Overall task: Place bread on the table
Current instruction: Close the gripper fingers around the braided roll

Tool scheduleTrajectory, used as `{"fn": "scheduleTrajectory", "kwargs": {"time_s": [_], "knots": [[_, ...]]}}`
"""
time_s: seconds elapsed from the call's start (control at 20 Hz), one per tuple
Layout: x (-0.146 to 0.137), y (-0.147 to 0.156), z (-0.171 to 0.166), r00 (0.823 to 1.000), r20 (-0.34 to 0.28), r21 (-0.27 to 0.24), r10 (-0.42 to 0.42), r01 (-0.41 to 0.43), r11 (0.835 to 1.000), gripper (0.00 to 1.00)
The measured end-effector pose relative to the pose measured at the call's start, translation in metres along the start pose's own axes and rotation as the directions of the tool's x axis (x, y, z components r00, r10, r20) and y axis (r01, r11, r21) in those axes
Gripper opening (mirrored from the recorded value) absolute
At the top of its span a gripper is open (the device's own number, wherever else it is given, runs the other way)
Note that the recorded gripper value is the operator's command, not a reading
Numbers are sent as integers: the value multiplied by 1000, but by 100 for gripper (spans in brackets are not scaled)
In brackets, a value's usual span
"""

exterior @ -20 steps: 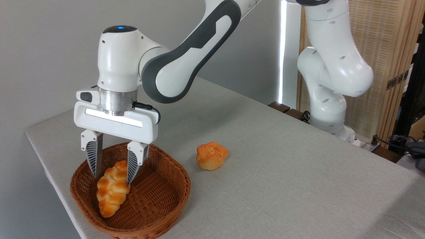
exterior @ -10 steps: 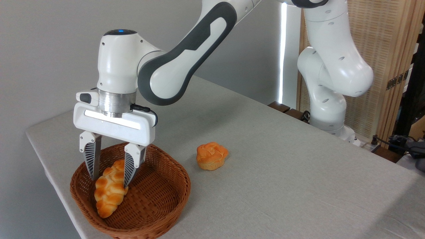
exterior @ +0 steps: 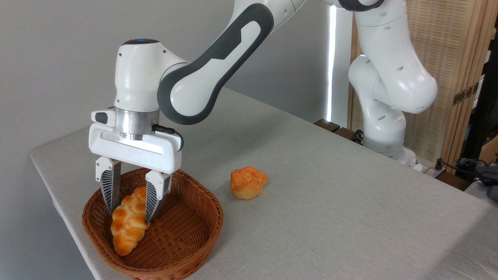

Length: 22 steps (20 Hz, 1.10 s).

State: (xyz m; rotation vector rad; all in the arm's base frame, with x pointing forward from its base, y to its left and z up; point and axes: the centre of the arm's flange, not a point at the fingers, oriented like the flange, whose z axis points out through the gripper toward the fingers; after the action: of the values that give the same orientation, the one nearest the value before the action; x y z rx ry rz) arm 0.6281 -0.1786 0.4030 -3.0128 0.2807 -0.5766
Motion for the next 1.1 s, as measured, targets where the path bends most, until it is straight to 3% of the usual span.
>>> {"fn": "scheduleTrajectory", "kwargs": {"time_s": [0.7, 1.1], "knots": [[1, -1, -1, 1000, -4, 2, 1, -1, 1000, 55], [6, -6, -12, 1000, -24, 5, -7, 7, 1000, 47]]}}
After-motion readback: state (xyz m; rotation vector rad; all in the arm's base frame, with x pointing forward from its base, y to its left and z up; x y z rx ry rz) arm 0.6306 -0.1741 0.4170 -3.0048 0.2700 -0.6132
